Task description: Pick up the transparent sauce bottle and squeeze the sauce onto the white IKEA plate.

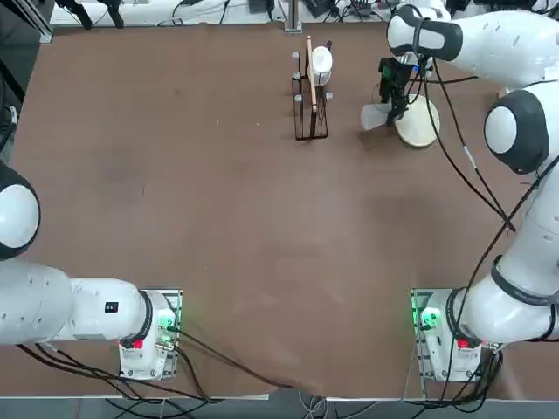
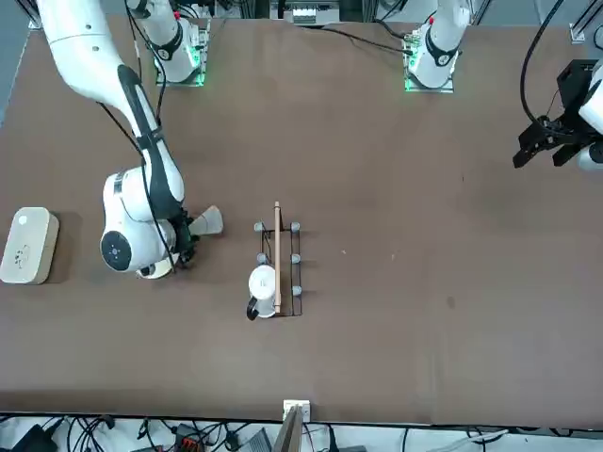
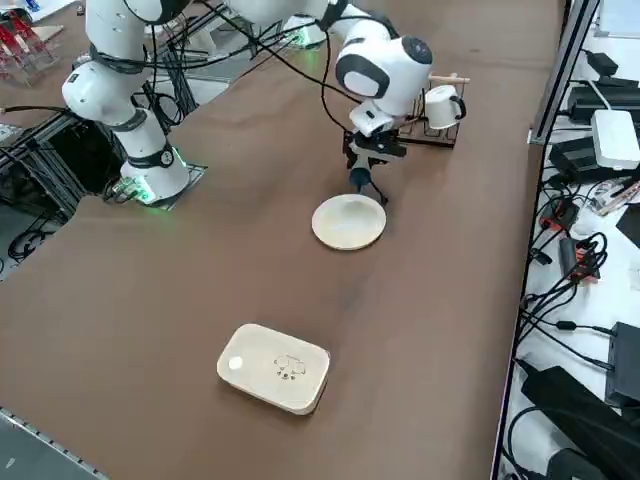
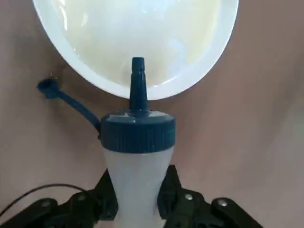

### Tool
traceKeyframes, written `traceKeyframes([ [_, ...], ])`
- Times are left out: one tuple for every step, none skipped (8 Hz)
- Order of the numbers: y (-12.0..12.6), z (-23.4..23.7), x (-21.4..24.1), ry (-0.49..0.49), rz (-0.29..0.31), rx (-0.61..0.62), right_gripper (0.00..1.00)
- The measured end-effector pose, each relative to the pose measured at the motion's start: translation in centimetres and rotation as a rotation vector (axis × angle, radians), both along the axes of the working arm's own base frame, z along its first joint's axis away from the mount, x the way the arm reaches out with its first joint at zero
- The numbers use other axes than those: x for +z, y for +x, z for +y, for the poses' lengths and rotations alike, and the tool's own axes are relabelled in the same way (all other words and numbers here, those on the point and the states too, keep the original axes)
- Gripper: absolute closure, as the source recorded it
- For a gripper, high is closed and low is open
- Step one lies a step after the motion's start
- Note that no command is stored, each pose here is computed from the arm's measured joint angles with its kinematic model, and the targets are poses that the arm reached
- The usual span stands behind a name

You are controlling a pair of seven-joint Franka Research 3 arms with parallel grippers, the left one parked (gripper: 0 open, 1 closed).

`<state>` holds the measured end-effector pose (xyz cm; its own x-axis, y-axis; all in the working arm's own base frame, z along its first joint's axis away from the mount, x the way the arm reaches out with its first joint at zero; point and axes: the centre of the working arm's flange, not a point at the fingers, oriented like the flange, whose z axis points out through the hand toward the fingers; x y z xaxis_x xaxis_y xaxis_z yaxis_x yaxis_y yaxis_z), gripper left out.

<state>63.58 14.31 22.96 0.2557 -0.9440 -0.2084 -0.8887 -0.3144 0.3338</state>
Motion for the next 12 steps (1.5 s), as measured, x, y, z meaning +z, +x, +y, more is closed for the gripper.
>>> traceKeyframes([
  [0.1, -0.4, -0.1, 0.021, 0.004, -0.024, 0.59],
  [0.3, -1.1, 0.0, 0.056, -0.001, -0.045, 0.59],
  [0.7, -1.9, 0.1, 0.103, -0.011, -0.067, 0.59],
  [1.1, -2.8, 0.2, 0.143, -0.023, -0.078, 0.59],
  [1.3, -3.5, 0.3, 0.163, -0.032, -0.086, 0.59],
  [1.4, -4.2, 0.3, 0.178, -0.036, -0.099, 0.59],
  [1.6, -4.9, 0.3, 0.205, -0.039, -0.113, 0.59],
  [1.7, -5.7, 0.3, 0.232, -0.043, -0.123, 0.59],
  [1.8, -6.5, 0.3, 0.244, -0.047, -0.13, 0.59],
  [1.9, -7.3, 0.3, 0.247, -0.05, -0.138, 0.59],
  [2.0, -8.3, 0.3, 0.253, -0.056, -0.138, 0.59],
  [2.0, -9.6, 0.2, 0.265, -0.061, -0.129, 0.59],
])
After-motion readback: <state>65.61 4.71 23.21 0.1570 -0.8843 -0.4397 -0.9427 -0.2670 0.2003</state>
